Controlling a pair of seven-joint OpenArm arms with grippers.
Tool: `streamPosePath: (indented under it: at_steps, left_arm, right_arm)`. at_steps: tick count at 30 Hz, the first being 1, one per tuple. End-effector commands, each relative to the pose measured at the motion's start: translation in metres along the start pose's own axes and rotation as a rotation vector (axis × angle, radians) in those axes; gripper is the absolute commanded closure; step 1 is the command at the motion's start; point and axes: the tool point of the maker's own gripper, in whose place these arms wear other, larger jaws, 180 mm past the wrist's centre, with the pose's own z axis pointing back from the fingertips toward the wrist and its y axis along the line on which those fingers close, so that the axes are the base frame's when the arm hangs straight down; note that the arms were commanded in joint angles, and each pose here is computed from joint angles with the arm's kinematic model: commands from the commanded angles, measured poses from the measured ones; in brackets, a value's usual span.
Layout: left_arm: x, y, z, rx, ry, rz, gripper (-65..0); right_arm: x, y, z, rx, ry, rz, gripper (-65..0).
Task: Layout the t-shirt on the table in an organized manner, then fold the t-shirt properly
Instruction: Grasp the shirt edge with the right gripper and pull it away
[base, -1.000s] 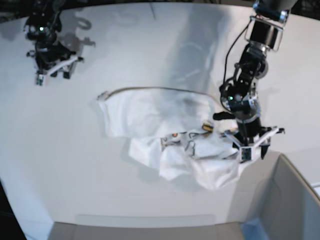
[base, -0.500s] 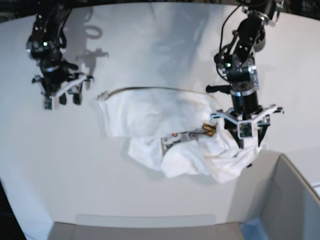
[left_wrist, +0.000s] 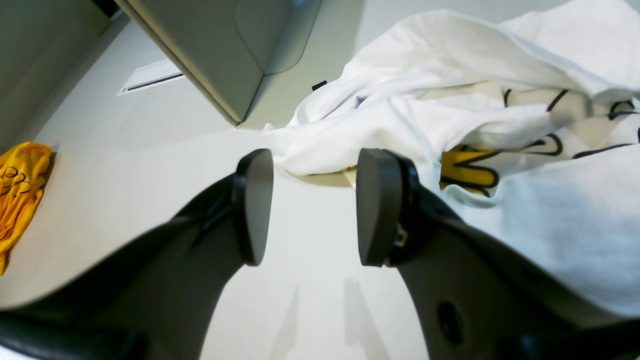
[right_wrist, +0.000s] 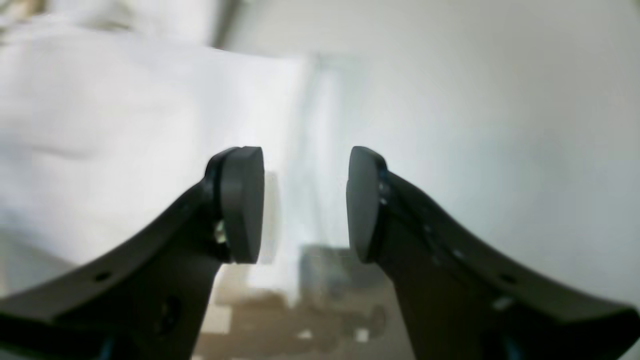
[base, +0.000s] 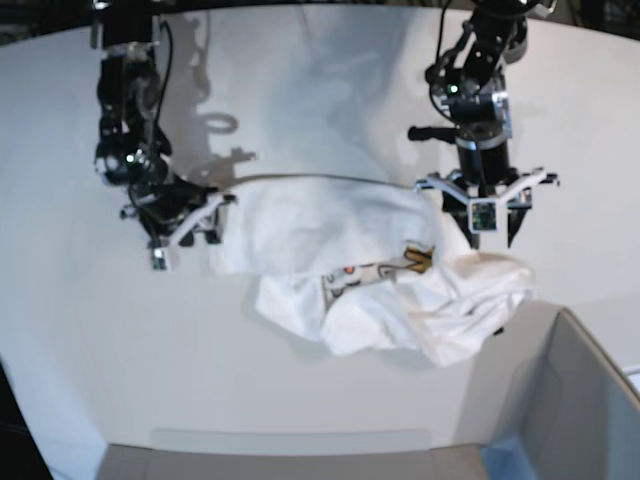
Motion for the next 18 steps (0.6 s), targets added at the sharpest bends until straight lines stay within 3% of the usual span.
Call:
streamPosePath:
  at_steps: [1,12,15,18]
  left_arm:
    - [0.014,0.006,0.002,0.021,-0.055,-0.004,-28.0]
    - [0.015,0.006,0.003,0.021,-0.057,0.001,-28.0]
    - [0.015,0.005,0.003,0.019,-0.056,0.004,-28.0]
    - [0.015,0.001,0.004,0.021,-0.048,0.034,-28.0]
  right_arm:
    - [0.017,-0.004,0.0,-0.002,-0.047,-0.001,-27.7]
    - [-0.005,-0.017,-0.022,-0.006,0.041,-0.06,-27.2]
    - [-0.003,-0.016,-0.022,-0.005,0.037,-0.058,-20.0]
    - [-0.001,-0.015,-0.023,0.0,0.041,-0.03,-4.5]
